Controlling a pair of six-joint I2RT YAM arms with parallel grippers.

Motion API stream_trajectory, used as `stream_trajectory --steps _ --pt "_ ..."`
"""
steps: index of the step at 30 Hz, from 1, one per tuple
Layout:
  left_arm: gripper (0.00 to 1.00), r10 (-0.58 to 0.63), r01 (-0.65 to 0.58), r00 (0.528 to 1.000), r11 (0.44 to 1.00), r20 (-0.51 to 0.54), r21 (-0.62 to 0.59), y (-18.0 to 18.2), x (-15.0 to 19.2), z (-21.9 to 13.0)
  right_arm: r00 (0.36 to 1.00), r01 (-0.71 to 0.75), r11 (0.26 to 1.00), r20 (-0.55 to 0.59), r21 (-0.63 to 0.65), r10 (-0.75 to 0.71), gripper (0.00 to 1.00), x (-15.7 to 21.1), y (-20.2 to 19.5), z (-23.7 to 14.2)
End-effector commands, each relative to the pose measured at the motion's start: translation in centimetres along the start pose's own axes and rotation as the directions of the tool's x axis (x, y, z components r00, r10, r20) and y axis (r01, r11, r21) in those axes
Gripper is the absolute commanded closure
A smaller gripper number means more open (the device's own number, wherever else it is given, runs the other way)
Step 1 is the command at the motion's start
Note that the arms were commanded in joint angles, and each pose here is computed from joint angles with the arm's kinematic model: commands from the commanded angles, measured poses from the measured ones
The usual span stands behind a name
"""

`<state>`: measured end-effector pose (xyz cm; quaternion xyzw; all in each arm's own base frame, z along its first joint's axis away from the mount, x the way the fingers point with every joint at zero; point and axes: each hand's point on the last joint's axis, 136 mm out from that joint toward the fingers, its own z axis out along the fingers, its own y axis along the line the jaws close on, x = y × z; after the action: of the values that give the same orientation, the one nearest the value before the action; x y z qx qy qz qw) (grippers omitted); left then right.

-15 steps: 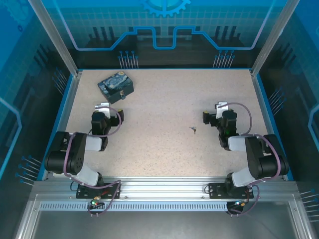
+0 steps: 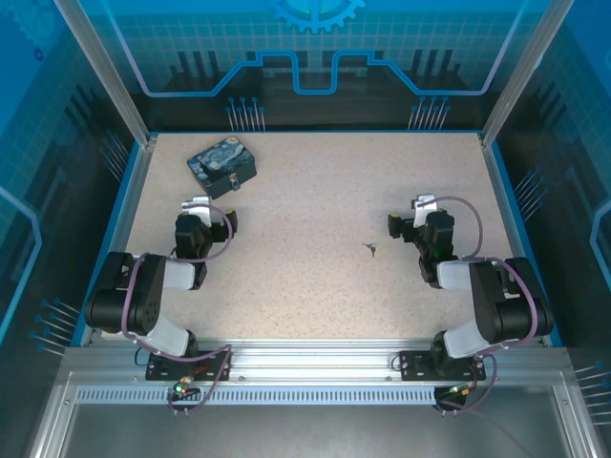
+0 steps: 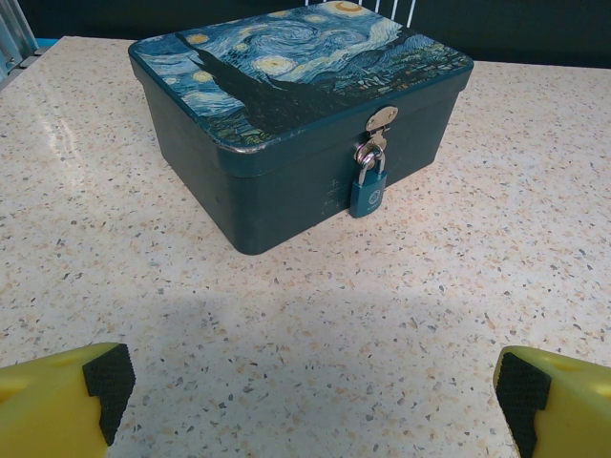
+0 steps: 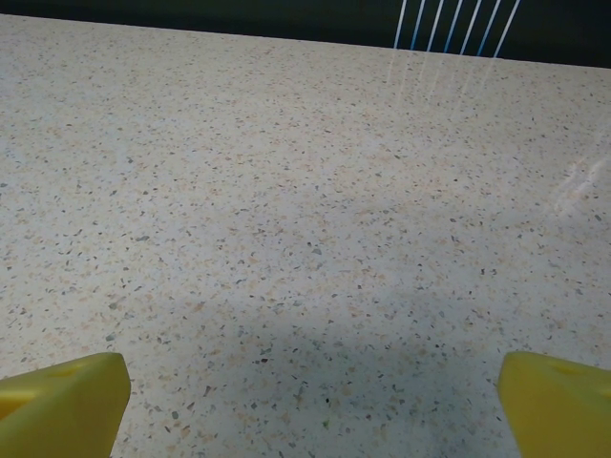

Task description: Unlock a padlock with a key

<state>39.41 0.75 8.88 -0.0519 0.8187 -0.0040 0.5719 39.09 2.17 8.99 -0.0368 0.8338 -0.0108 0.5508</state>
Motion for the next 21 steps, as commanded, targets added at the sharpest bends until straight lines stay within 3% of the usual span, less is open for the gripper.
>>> stream_trajectory --steps 1,7,13,16,17,19,21 --pt "0.01 -0.021 0.021 1.000 1.000 0.018 -0.010 0.1 -0.7 0.1 1.000 0.000 1.000 0.010 -0.007 0.000 0.00 -0.7 -0.2 0.4" --pt "0.02 -0.016 0.016 1.000 1.000 0.025 0.003 -0.1 -0.7 0.0 1.000 -0.003 1.000 0.015 0.009 0.003 0.00 -0.8 -0.5 0.2" --pt "0.01 -0.027 0.029 0.999 0.998 0.035 -0.064 0.8 -2.7 -1.3 0.998 -0.061 0.995 -0.024 0.078 0.063 0.00 -4.0 -1.8 -2.4" --pt "0.01 -0.043 0.047 0.998 0.993 0.042 -0.104 1.4 -3.9 -2.3 0.986 -0.166 0.984 -0.025 0.062 0.168 0.00 -5.6 -1.8 -4.1" --pt "0.01 -0.054 0.059 0.998 0.991 0.045 -0.117 1.6 -4.4 -2.7 0.969 -0.242 0.964 -0.029 0.109 0.247 0.00 -5.8 -2.6 -4.9" --pt "0.01 -0.088 0.092 0.995 0.989 0.041 -0.119 1.6 -5.5 -3.4 0.887 -0.435 0.851 -0.021 0.295 0.461 0.00 -5.4 -5.9 -7.1" --pt "0.01 -0.139 0.138 0.990 0.983 0.003 -0.118 1.4 -6.5 -4.0 0.835 -0.519 0.807 -0.033 0.282 0.549 0.00 -5.6 -6.8 -8.3"
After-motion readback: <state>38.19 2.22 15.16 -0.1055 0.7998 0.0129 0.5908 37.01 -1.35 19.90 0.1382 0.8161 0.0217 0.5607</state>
